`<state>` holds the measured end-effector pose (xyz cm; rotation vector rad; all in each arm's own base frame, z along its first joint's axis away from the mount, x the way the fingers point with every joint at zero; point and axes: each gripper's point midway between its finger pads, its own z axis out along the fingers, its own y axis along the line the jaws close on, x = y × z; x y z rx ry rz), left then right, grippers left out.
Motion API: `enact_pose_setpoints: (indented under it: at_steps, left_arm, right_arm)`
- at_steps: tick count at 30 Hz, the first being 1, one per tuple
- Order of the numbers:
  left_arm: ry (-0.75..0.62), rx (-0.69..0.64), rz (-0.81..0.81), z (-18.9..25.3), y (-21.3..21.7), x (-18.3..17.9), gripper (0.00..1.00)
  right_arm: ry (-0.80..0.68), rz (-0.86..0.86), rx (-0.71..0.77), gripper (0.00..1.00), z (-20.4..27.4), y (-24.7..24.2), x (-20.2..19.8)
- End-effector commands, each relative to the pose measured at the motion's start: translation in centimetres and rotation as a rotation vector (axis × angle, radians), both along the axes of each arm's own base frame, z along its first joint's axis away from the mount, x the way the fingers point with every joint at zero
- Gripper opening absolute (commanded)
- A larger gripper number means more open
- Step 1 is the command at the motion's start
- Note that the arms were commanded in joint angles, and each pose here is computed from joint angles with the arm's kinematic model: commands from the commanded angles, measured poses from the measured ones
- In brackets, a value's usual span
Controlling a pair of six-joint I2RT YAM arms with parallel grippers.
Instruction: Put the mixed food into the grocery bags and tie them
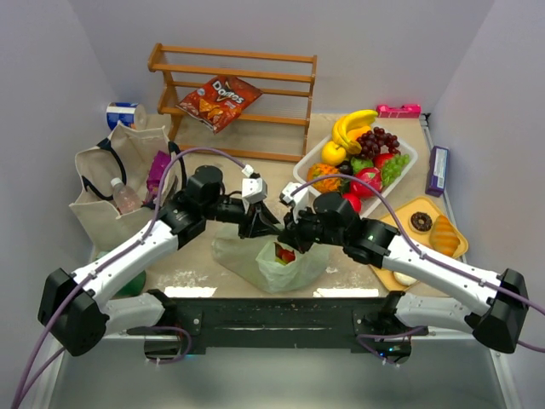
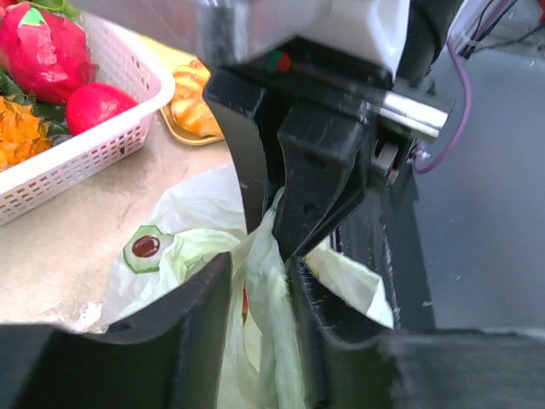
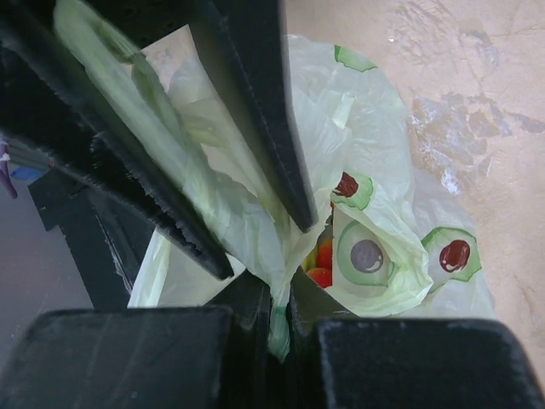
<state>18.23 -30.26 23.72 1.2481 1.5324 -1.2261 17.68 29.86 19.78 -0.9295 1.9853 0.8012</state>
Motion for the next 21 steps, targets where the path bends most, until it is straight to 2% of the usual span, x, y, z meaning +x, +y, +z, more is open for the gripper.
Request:
enact_pose_setpoints:
  at_steps: [1,3,5,6,9,12,19,21]
  left_arm:
    - [-0.044,0.010,-0.008,0.7,-0.3,0.4,0.18]
    - [-0.034,0.024,-0.012,0.3,-0.4,0.3,0.00]
    - [-0.043,0.027,0.005,0.1,-0.3,0.5,0.00]
    - [-0.057,0.033,0.039,0.2,-0.2,1.0,0.00]
    - [-0.105,0.024,0.111,0.8,0.4,1.8,0.00]
    - [-0.139,-0.006,0.131,1.6,0.7,1.7,0.00]
    - [-0.161,-0.018,0.137,2.3,1.0,1.5,0.00]
    - [-0.163,-0.015,0.137,2.3,1.0,1.4,0.00]
  right_arm:
    - [-0.070,0.013,0.043,0.00,3.2,-0.2,0.1]
    - [-0.074,0.014,0.041,0.01,3.4,-0.4,0.0]
    - [-0.073,0.016,0.044,0.11,3.6,-0.5,-0.2]
    - [-0.073,0.014,0.040,0.33,3.7,-0.8,-0.3]
    - [-0.069,0.002,0.039,0.67,3.7,-1.4,-0.5]
    - [-0.071,-0.017,0.019,0.81,3.1,-2.1,-0.6]
    - [-0.078,-0.045,-0.031,0.85,0.8,-2.9,-0.1]
    - [-0.084,-0.059,-0.050,0.81,0.5,-3.0,0.3]
